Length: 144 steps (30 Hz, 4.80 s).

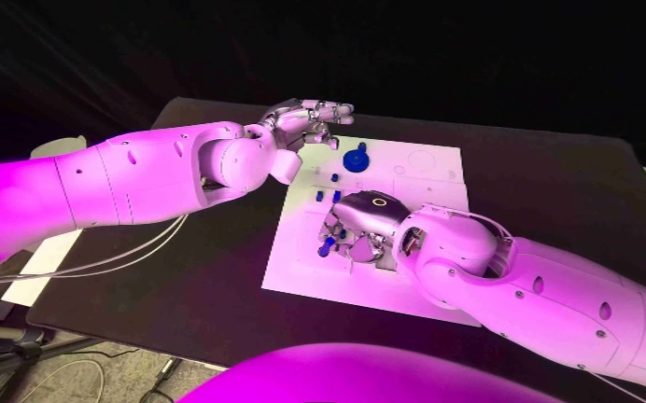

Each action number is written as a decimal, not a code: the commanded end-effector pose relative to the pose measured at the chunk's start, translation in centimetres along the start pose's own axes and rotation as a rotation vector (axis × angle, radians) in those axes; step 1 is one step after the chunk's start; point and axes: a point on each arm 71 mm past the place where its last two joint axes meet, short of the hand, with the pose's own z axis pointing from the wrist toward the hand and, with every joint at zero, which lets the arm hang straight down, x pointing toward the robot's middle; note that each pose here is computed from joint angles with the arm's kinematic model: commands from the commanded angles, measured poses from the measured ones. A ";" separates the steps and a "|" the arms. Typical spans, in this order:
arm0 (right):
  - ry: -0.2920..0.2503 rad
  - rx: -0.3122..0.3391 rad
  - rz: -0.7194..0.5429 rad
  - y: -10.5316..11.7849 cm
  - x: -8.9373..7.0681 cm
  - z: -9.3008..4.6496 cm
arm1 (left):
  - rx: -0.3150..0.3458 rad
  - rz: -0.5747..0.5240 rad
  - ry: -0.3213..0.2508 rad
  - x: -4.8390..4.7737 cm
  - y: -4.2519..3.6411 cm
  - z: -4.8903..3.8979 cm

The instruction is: Assemble the parts on the task board

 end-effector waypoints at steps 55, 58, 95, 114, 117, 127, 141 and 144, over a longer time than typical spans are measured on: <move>-0.254 0.047 0.116 -1.9 -2.5 -3.9 | 0.004 -0.003 0.019 0.12 -0.11 -0.10; -0.286 0.163 0.239 -4.3 -4.2 -6.6 | 0.005 -0.002 0.016 0.03 -0.13 -0.14; -0.060 0.711 0.327 -9.0 0.1 -15.2 | 0.005 0.000 0.010 -0.15 0.37 0.08; 0.008 0.701 0.294 -9.0 0.9 -14.2 | 0.004 0.000 0.009 -0.22 0.36 -0.03; 0.018 0.703 0.296 -9.1 1.0 -14.0 | 0.004 0.001 0.008 -0.24 0.36 -0.05; 0.035 0.709 0.283 -9.4 1.3 -13.6 | 0.003 0.001 0.007 -0.30 0.33 -0.13; 0.060 0.709 0.278 -9.4 2.4 -12.8 | 0.001 0.001 0.007 -0.35 0.33 -0.19; 0.066 0.708 0.275 -9.4 2.6 -12.7 | 0.001 0.001 0.007 -0.35 0.33 -0.19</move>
